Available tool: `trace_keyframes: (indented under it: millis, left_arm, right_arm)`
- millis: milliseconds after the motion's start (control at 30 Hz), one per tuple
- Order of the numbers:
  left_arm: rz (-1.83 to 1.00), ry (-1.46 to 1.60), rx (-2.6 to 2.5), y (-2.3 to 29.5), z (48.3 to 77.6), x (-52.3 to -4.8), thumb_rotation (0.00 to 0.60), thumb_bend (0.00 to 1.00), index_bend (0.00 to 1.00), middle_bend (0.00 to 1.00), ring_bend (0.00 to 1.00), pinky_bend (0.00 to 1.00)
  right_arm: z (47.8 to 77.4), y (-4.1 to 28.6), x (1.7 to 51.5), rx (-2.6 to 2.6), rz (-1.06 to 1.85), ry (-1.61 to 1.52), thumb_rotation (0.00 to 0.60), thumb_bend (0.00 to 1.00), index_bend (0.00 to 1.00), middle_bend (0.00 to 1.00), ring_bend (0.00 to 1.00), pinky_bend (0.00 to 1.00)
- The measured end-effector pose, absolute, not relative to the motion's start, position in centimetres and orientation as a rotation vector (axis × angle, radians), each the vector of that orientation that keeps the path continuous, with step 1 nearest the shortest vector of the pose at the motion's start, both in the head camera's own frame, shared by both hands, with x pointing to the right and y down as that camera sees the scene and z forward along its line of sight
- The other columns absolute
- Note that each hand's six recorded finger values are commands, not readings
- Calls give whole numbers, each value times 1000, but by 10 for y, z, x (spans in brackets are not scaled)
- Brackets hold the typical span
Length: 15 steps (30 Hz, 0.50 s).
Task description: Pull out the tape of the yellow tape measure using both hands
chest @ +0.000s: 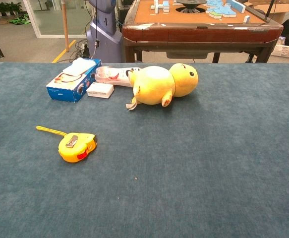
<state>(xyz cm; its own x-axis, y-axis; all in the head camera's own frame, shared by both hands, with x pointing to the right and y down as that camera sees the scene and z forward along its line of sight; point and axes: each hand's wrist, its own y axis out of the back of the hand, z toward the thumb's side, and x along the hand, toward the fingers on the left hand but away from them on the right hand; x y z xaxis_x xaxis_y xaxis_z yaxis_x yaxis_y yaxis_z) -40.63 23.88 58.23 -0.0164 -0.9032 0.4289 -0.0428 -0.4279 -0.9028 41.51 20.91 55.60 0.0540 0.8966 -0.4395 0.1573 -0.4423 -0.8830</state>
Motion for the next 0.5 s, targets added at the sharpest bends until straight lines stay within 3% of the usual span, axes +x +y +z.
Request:
trace_keyframes:
  millis: [233,500]
  left_arm:
    - [-1509,1009,-1585,235,584,-402,600,133,185,110,76,0]
    - [-1435,1005,-1755,220,596,-382,600,133,185,114,76,0]
  right_arm:
    - [553,204,412,-1685,1416,-1067,600,261,420,186,37,0]
    - [528,176,406,-1640,1324,-1093,600,261,420,186,37,0]
